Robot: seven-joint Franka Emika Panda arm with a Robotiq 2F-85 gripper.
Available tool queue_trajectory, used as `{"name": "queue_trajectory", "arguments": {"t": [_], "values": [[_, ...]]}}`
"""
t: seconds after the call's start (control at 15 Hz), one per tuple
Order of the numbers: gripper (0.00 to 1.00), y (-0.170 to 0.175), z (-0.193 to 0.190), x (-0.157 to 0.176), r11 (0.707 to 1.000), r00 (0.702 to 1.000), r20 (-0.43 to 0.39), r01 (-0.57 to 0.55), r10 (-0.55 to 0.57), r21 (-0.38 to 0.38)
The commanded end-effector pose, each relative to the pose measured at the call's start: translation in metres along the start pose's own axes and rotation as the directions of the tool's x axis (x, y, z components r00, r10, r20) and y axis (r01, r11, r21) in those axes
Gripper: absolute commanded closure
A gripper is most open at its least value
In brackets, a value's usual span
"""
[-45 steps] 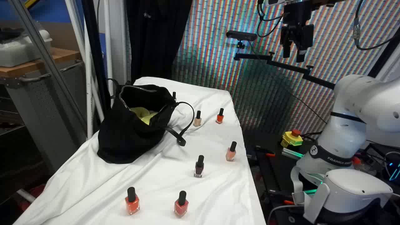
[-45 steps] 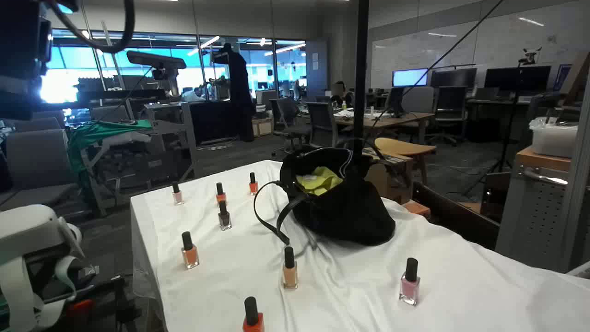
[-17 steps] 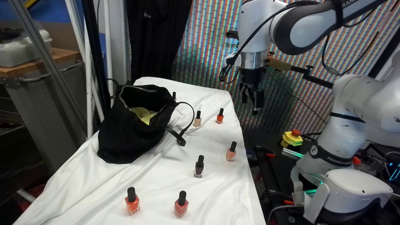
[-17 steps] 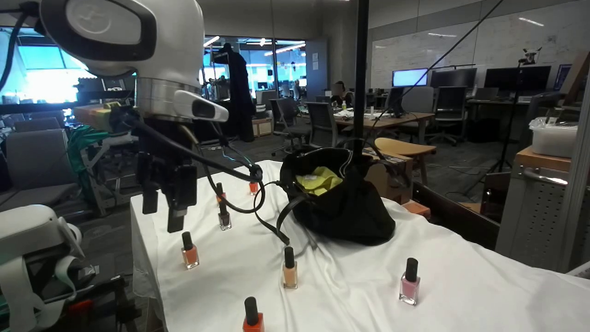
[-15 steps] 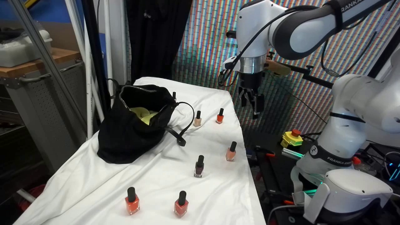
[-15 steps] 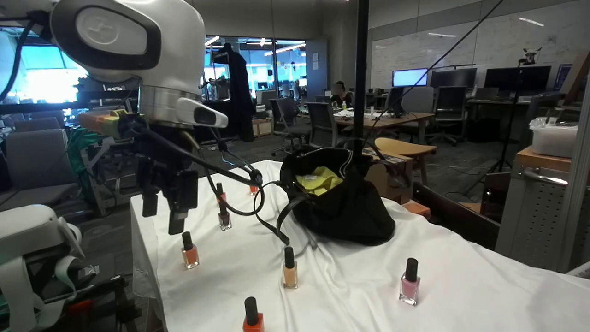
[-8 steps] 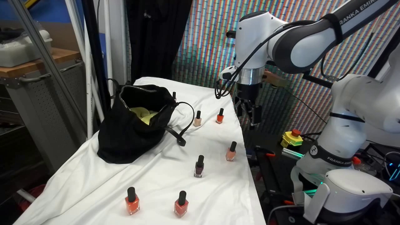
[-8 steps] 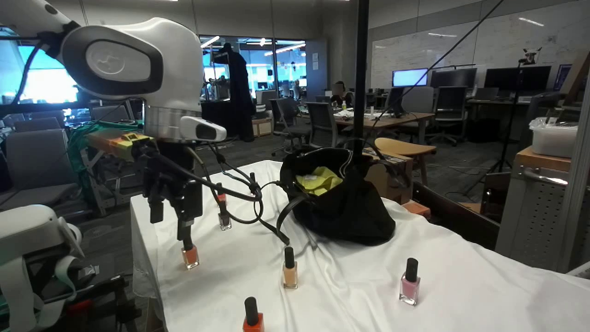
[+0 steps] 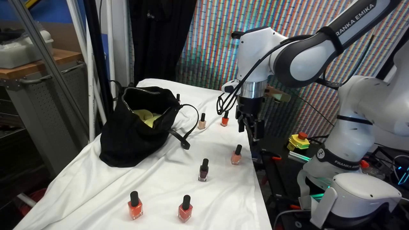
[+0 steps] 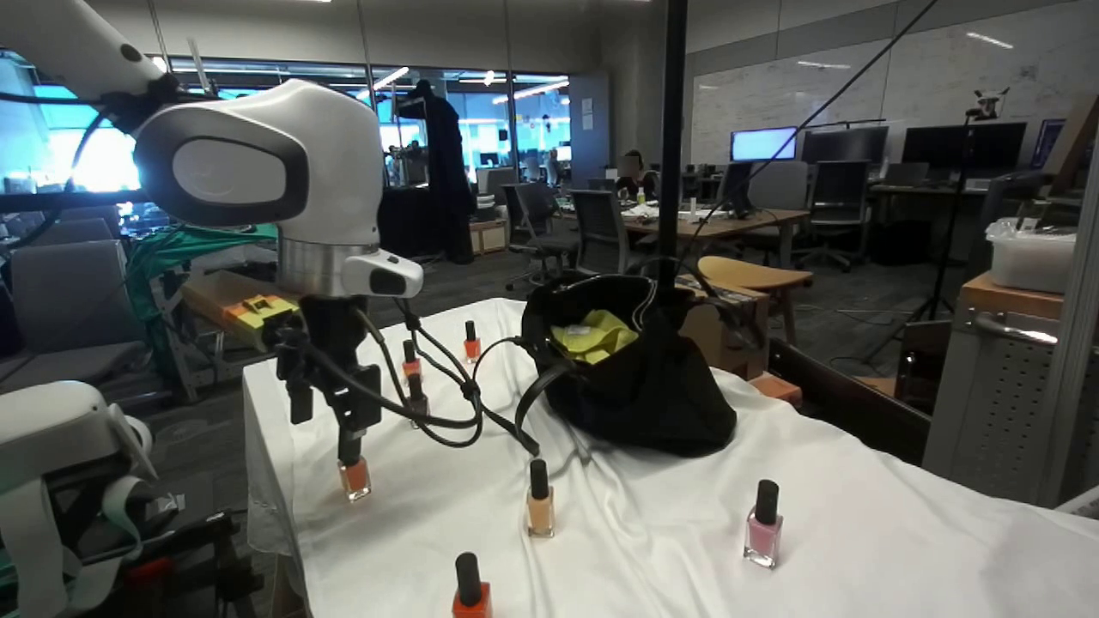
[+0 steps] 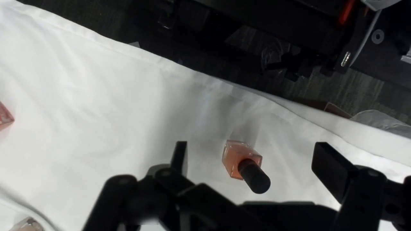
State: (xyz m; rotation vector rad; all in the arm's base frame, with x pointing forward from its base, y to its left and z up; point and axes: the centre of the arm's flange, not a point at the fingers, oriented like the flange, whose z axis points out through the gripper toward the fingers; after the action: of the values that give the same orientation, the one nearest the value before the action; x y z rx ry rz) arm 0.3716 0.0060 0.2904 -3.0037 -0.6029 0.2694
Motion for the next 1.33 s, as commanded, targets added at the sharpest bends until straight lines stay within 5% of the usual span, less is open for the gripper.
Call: {"name": "queue_trajectory", "arguments": {"t": [0.0, 1.27], "values": [[0.00, -0.011, 0.013, 0.011, 0.999, 0.999, -0.016, 0.030, -0.029, 0.031], [0.00, -0.033, 0.068, 0.029, 0.996, 0.995, -0.062, 0.069, -0.073, -0.064]]}}
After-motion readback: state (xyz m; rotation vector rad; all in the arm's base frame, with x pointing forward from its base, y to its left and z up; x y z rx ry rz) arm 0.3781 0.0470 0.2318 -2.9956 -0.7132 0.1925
